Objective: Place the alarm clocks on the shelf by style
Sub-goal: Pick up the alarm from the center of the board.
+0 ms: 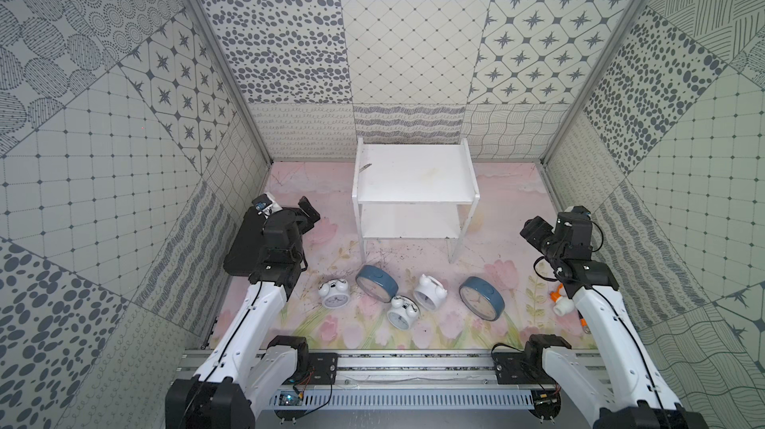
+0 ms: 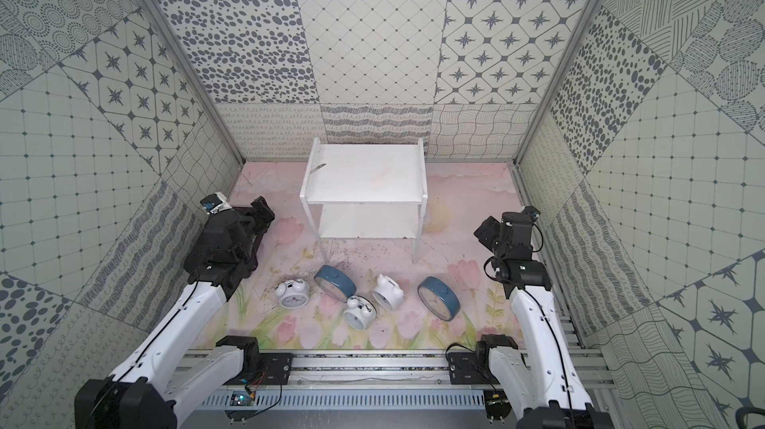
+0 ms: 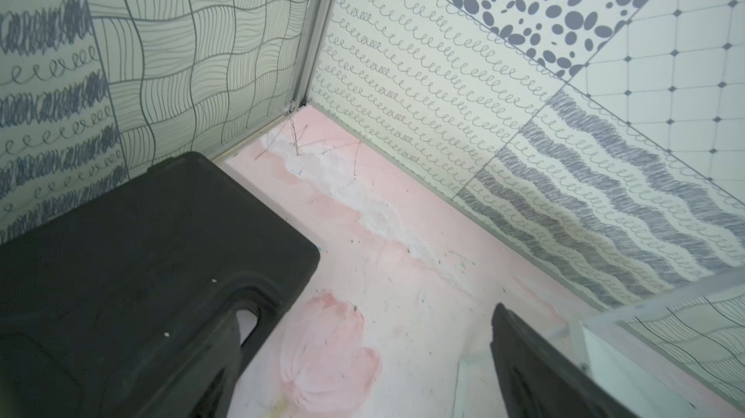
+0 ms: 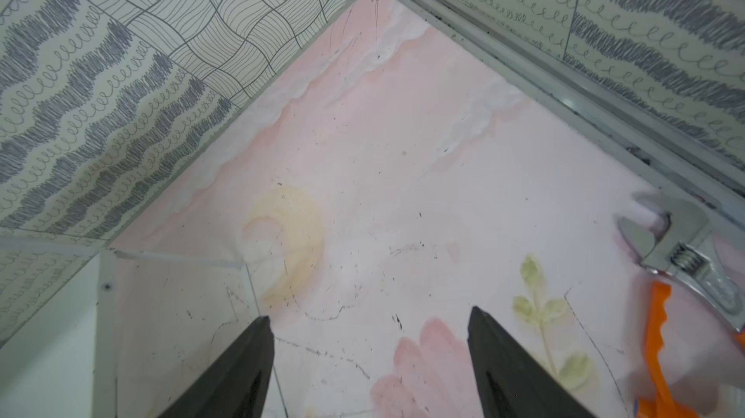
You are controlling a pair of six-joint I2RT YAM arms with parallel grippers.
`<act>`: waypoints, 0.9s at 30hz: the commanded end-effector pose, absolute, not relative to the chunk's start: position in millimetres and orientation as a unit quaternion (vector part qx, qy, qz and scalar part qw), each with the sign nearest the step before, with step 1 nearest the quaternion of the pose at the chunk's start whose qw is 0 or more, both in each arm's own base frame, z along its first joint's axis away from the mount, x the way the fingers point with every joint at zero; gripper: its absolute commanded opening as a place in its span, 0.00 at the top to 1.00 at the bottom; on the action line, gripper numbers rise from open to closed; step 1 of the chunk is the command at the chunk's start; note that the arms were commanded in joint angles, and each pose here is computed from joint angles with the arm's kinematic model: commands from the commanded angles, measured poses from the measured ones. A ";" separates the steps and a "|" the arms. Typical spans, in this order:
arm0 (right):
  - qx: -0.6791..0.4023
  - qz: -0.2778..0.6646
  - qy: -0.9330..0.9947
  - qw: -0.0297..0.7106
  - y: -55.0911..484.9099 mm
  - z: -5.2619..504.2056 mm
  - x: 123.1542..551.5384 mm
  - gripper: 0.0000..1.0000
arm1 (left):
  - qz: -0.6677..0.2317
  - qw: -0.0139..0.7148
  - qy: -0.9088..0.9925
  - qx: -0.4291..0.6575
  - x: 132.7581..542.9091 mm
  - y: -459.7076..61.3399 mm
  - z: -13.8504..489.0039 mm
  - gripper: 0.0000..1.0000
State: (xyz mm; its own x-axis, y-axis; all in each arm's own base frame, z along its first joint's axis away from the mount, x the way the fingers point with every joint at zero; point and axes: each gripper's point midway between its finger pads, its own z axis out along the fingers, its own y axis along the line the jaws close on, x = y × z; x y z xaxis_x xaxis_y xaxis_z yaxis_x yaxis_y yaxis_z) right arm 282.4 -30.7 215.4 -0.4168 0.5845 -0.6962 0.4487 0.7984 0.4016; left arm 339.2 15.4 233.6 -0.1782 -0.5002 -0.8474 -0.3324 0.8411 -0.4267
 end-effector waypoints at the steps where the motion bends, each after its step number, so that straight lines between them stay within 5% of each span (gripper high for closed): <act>1: 0.263 0.114 0.872 0.396 1.8 229.7 243.9 0.40 | -0.066 0.378 0.884 -0.268 266.3 -15.4 159.3 0.04; 5: 0.167 0.146 0.904 0.366 52.7 238.4 212.2 0.47 | 0.031 0.312 0.932 -0.180 231.5 -25.9 155.3 0.10; 9: 0.067 0.165 0.925 0.336 99.0 240.4 186.0 0.47 | 0.032 0.298 0.943 -0.143 218.1 -40.2 166.2 0.13; 16: -0.089 0.169 0.941 0.280 183.9 233.8 162.6 0.44 | -0.098 0.291 0.949 -0.075 220.1 -102.9 181.0 0.13; 27: -0.177 0.190 0.933 0.251 246.9 179.8 172.3 0.51 | -0.206 0.308 0.924 -0.094 230.7 -135.9 173.2 0.11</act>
